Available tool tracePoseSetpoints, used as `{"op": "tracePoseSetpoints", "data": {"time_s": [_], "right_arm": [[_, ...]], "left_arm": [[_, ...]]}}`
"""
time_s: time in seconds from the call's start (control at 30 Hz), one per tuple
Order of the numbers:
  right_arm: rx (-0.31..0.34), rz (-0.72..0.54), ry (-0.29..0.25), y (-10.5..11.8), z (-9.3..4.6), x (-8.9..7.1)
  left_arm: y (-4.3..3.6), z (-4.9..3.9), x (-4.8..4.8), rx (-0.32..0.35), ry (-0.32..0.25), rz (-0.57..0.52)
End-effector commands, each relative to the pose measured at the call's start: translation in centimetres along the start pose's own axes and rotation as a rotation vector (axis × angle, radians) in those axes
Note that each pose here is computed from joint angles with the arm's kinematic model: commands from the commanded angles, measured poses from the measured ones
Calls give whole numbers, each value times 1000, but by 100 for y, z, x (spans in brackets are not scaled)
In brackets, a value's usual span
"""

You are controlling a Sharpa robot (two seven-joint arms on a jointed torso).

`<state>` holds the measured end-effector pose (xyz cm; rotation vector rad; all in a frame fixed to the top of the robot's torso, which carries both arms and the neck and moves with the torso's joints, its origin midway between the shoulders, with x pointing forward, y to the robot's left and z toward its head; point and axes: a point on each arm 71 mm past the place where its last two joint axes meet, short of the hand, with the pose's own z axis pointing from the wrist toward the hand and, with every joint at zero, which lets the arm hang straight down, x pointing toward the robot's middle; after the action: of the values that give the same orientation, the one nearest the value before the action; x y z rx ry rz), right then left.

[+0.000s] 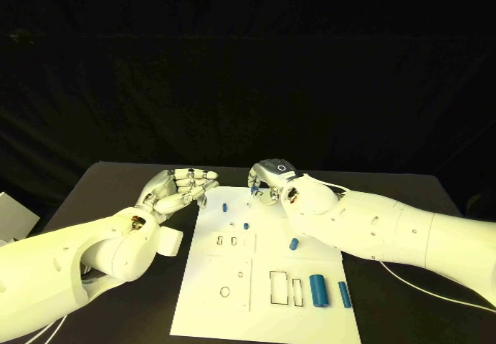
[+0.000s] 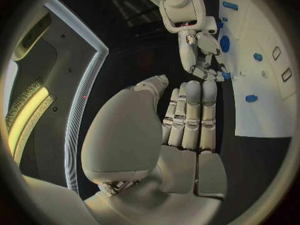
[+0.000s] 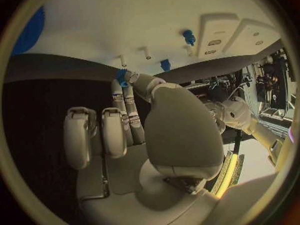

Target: Assemble the parts on the task board

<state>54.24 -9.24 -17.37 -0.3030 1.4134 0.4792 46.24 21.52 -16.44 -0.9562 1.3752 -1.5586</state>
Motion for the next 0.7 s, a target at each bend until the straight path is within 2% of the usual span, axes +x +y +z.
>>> {"op": "tracePoseSetpoints", "data": {"time_s": [0.03, 0.7], "right_arm": [[-4, -24, 15, 17, 6, 31], [-15, -9, 60, 58, 13, 146]], "left_arm": [[-20, 6, 28, 9, 20, -10], [-31, 6, 20, 14, 18, -7]]}}
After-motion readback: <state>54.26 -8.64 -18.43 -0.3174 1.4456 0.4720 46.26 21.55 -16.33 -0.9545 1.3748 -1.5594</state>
